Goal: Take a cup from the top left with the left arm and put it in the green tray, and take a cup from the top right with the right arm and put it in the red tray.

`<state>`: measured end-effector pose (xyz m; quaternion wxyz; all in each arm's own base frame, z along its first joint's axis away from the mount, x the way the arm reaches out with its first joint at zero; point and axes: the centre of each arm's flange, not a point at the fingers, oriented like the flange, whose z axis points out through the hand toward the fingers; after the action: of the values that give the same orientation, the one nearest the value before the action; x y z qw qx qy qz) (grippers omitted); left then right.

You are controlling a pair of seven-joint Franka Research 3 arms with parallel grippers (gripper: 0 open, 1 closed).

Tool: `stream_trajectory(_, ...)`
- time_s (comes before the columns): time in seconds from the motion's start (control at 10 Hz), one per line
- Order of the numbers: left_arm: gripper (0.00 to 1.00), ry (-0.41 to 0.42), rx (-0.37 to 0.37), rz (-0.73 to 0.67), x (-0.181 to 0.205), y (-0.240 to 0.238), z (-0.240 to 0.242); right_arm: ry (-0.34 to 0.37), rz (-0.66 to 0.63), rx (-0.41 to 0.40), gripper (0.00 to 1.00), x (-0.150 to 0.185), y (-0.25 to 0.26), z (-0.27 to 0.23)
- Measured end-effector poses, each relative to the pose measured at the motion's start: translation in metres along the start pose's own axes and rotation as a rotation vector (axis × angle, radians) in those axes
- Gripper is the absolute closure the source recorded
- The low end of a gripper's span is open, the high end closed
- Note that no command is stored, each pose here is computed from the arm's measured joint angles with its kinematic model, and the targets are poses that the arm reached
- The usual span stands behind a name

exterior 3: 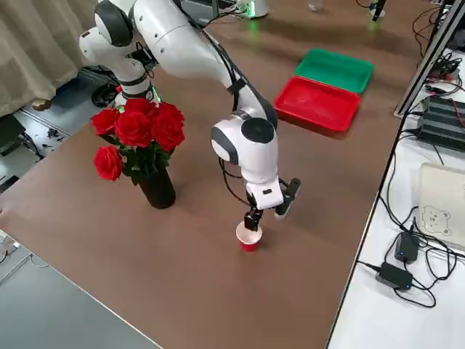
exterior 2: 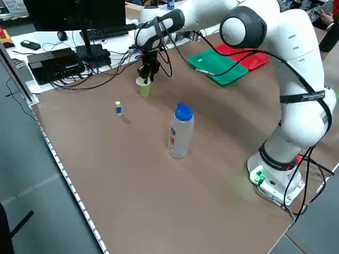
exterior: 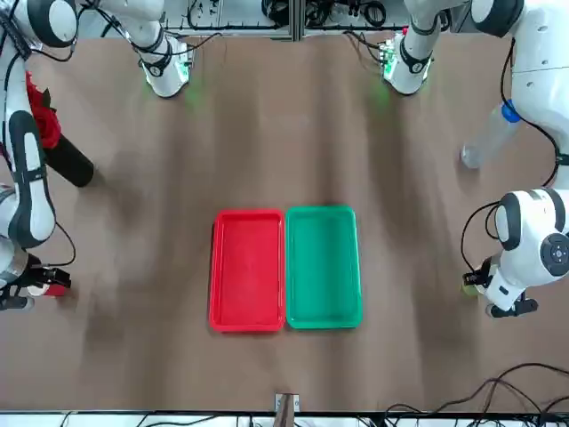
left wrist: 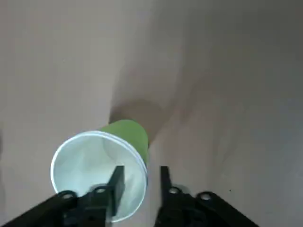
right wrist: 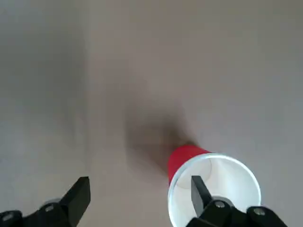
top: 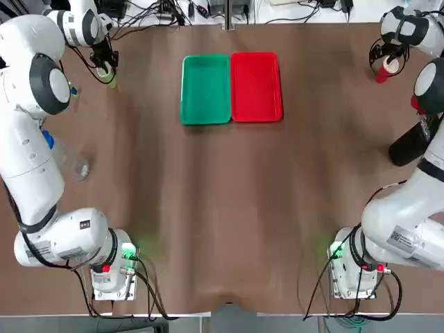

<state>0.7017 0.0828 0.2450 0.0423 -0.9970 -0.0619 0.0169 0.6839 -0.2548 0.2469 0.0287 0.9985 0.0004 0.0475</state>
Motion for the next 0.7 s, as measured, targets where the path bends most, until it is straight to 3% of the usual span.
stream_trajectory(0.1, 0.85, 0.002, -0.001, 0.001, 0.0, 0.0, 0.002, 0.0, 0.0, 0.0, 0.12, 0.0, 0.0, 0.0)
stream_trajectory(0.2, 0.98, 0.01, -0.001, 0.001, 0.002, 0.0, 0.001, 0.0, 0.0, 0.0, 0.3, 0.0, 0.0, 0.0)
stream_trajectory(0.6, 0.98, 0.011, -0.01, -0.081, 0.0, 0.027, -0.056, 0.0, -0.012, -0.002, 0.94, -0.001, 0.003, 0.0)
stream_trajectory(0.7, 0.98, -0.001, -0.019, -0.111, -0.007, 0.053, -0.082, 0.002, -0.011, -0.006, 0.97, -0.001, 0.006, -0.002)
